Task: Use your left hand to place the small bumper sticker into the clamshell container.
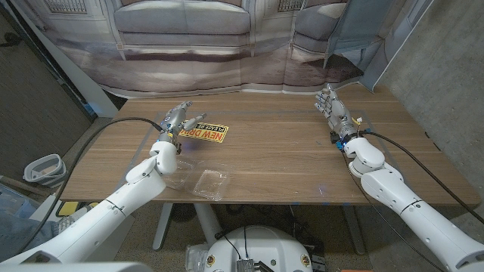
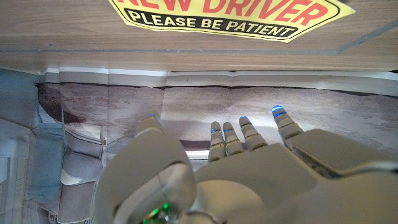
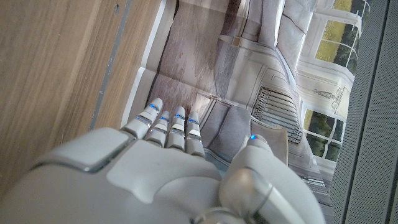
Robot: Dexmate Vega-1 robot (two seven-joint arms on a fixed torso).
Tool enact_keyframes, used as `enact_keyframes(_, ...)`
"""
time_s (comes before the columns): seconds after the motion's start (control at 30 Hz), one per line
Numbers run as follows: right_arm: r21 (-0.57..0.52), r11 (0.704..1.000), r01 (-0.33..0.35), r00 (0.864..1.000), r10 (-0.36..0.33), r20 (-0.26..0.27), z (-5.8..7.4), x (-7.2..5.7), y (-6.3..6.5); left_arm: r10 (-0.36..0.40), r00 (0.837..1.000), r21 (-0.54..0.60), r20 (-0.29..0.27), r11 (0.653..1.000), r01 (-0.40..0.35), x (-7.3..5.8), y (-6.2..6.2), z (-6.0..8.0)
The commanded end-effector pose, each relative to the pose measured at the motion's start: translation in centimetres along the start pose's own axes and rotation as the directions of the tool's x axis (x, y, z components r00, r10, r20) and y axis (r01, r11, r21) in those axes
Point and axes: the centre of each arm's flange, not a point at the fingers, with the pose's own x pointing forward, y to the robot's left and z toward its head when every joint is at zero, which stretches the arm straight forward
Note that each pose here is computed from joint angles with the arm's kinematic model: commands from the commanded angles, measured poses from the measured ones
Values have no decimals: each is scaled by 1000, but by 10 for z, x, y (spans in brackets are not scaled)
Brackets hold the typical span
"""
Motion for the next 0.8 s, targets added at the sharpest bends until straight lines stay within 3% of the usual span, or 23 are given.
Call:
enact_keyframes(0.03,1,1000,8,1000,-8,6,2,-2,-3,-47,999,51,-25,998,48,7,-6,6)
enact_keyframes(0.8,-6,1000,7,1000,-7,2,2,-1,-3,-108,993,116,-44,987,112,11,-15,12)
